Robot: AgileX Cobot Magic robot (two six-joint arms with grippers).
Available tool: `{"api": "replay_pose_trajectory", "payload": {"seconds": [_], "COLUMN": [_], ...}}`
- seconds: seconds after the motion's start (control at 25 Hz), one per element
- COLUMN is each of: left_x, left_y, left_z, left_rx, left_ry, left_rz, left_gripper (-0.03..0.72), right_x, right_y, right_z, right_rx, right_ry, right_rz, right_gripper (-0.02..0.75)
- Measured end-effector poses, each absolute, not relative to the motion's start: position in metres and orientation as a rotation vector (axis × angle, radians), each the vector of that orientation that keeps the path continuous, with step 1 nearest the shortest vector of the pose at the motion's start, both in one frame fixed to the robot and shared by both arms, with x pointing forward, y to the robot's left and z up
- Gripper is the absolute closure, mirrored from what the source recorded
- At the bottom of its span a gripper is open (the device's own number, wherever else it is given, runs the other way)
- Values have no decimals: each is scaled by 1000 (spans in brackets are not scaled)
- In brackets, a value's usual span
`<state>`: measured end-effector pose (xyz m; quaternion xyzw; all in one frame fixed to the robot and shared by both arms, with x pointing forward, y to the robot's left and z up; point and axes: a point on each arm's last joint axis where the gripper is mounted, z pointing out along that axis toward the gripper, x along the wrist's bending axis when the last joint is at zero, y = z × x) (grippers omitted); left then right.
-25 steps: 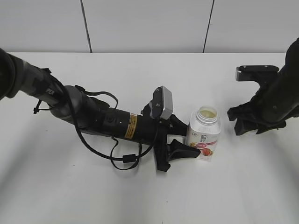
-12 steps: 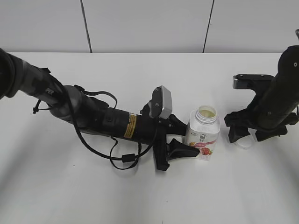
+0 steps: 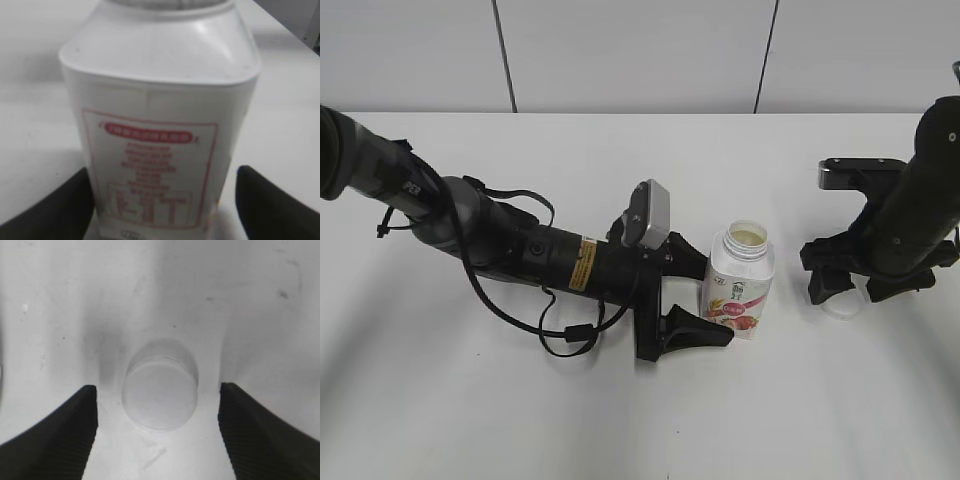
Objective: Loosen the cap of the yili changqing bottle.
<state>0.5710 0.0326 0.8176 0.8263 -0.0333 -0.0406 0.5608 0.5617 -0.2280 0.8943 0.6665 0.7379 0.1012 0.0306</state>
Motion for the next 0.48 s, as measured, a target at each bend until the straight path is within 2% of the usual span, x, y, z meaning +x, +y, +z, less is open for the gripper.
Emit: {"api": "replay_pose_trajectory", "payload": {"seconds": [0.12, 0.48], "left_x": [570, 580], "left_y": [33, 60], "left_z": [818, 835], "left_rx": [1941, 1995], "left_ry": [-84, -157], "left_rz": [-112, -133], "left_gripper": [81, 98], "right_x": [562, 563], "right_y": [-228, -228], "right_z": [894, 903], "right_rx": [2054, 2031], "right_ry": [2274, 2251], "right_rz": [313, 357], "right_gripper": [150, 150]}}
